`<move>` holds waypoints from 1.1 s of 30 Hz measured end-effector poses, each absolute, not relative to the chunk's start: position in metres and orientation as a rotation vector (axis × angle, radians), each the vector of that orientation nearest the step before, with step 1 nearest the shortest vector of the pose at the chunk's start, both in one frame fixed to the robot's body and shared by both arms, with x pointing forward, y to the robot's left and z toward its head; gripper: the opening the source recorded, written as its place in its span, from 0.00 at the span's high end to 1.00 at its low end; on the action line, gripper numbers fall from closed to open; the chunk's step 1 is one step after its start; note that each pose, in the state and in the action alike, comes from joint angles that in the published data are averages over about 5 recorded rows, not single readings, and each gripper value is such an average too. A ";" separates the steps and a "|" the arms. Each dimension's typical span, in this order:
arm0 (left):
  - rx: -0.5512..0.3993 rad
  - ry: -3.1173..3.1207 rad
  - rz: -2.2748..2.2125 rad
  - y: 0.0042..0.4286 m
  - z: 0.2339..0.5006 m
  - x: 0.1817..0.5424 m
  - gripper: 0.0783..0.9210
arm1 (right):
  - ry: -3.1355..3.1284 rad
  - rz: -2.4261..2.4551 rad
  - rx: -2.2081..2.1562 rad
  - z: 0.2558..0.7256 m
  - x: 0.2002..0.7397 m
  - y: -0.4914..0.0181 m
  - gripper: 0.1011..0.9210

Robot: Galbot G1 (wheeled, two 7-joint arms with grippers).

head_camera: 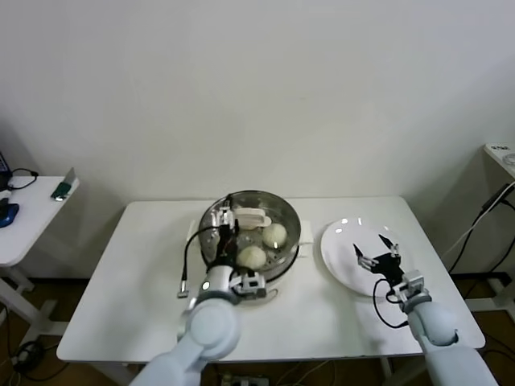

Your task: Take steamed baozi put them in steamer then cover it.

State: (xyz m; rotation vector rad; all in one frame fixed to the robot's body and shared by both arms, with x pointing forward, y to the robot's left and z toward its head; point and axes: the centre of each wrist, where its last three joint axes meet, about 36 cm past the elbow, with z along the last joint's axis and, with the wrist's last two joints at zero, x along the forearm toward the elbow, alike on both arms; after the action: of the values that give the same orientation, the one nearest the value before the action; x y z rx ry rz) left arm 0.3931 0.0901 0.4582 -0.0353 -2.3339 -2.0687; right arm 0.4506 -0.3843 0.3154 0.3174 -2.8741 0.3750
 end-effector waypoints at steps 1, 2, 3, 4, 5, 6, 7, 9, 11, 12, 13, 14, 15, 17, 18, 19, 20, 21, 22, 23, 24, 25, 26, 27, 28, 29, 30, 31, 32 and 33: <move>-0.029 -2.348 -2.060 0.093 0.460 0.389 0.12 | -2.872 0.376 0.317 0.316 0.451 -0.385 0.12; -0.022 -2.363 -2.049 0.097 0.462 0.385 0.12 | -2.871 0.376 0.317 0.316 0.450 -0.385 0.12; -0.014 -2.377 -2.036 0.101 0.465 0.381 0.12 | -2.870 0.377 0.316 0.316 0.450 -0.385 0.12; -0.006 -2.391 -2.021 0.105 0.466 0.378 0.12 | -2.870 0.378 0.316 0.316 0.450 -0.386 0.12; 0.001 -2.405 -2.003 0.109 0.468 0.374 0.12 | -2.869 0.378 0.316 0.316 0.450 -0.386 0.12; 0.009 -2.420 -1.982 0.114 0.469 0.371 0.12 | -2.869 0.378 0.315 0.316 0.450 -0.386 0.12; 0.016 -2.433 -1.959 0.119 0.470 0.368 0.12 | -2.869 0.378 0.315 0.316 0.450 -0.386 0.12; 0.032 -2.461 -1.903 0.130 0.472 0.362 0.12 | -2.869 0.379 0.313 0.315 0.449 -0.387 0.12; 0.055 -2.488 -1.836 0.140 0.472 0.358 0.12 | -2.870 0.379 0.313 0.315 0.448 -0.387 0.12; 0.069 -2.500 -1.798 0.146 0.473 0.357 0.12 | -2.872 0.379 0.314 0.315 0.448 -0.387 0.12; 0.083 -2.513 -1.758 0.152 0.473 0.355 0.12 | -2.874 0.378 0.315 0.315 0.447 -0.387 0.12; 0.096 -2.527 -1.717 0.158 0.473 0.354 0.12 | -2.876 0.378 0.316 0.315 0.447 -0.387 0.12; 0.107 -2.542 -1.674 0.165 0.472 0.352 0.12 | -2.879 0.377 0.317 0.316 0.446 -0.387 0.12; 0.119 -2.582 -1.586 0.179 0.471 0.350 0.12 | -2.884 0.375 0.319 0.316 0.445 -0.387 0.12; 0.120 -2.607 -1.540 0.186 0.470 0.348 0.12 | -2.886 0.374 0.320 0.316 0.444 -0.387 0.12; 0.118 -2.636 -1.494 0.193 0.469 0.347 0.12 | -2.889 0.372 0.321 0.316 0.444 -0.388 0.12; 0.115 -2.667 -1.446 0.200 0.467 0.345 0.12 | -2.891 0.370 0.321 0.316 0.443 -0.388 0.12; 0.110 -2.701 -1.396 0.208 0.465 0.343 0.12 | -2.894 0.368 0.323 0.316 0.442 -0.388 0.12; 0.105 -2.737 -1.343 0.215 0.462 0.341 0.12 | -2.897 0.367 0.324 0.316 0.441 -0.388 0.12; 0.100 -2.771 -1.288 0.223 0.458 0.339 0.12 | -2.901 0.366 0.326 0.317 0.440 -0.388 0.12; 0.097 -2.806 -1.229 0.230 0.454 0.337 0.12 | -2.905 0.364 0.328 0.317 0.439 -0.388 0.12; 0.097 -2.838 -1.168 0.238 0.450 0.335 0.12 | -2.908 0.362 0.330 0.317 0.438 -0.388 0.12; 0.099 -2.867 -1.108 0.245 0.445 0.332 0.12 | -2.912 0.360 0.331 0.317 0.437 -0.388 0.12; 0.103 -2.895 -1.045 0.251 0.440 0.330 0.12 | -2.916 0.358 0.333 0.317 0.436 -0.388 0.12; 0.108 -2.920 -0.983 0.257 0.435 0.327 0.12 | -2.920 0.355 0.334 0.317 0.435 -0.388 0.12; 0.115 -2.943 -0.924 0.263 0.430 0.324 0.12 | -2.924 0.352 0.335 0.317 0.434 -0.387 0.12; 0.123 -2.964 -0.866 0.267 0.424 0.321 0.12 | -2.928 0.349 0.336 0.317 0.433 -0.387 0.12; 0.132 -2.982 -0.811 0.272 0.419 0.318 0.12 | -2.933 0.345 0.336 0.317 0.432 -0.387 0.12; 0.144 -2.997 -0.761 0.275 0.413 0.316 0.12 | -2.937 0.341 0.337 0.317 0.431 -0.387 0.12; 0.156 -3.009 -0.715 0.279 0.408 0.314 0.12 | -2.942 0.336 0.337 0.317 0.429 -0.387 0.12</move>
State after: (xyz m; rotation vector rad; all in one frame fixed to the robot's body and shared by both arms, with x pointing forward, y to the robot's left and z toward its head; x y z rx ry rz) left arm 0.3137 0.2786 0.4082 0.1561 -3.0085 -0.7147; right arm 0.4293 -0.3866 0.3169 0.3367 -2.9421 0.3362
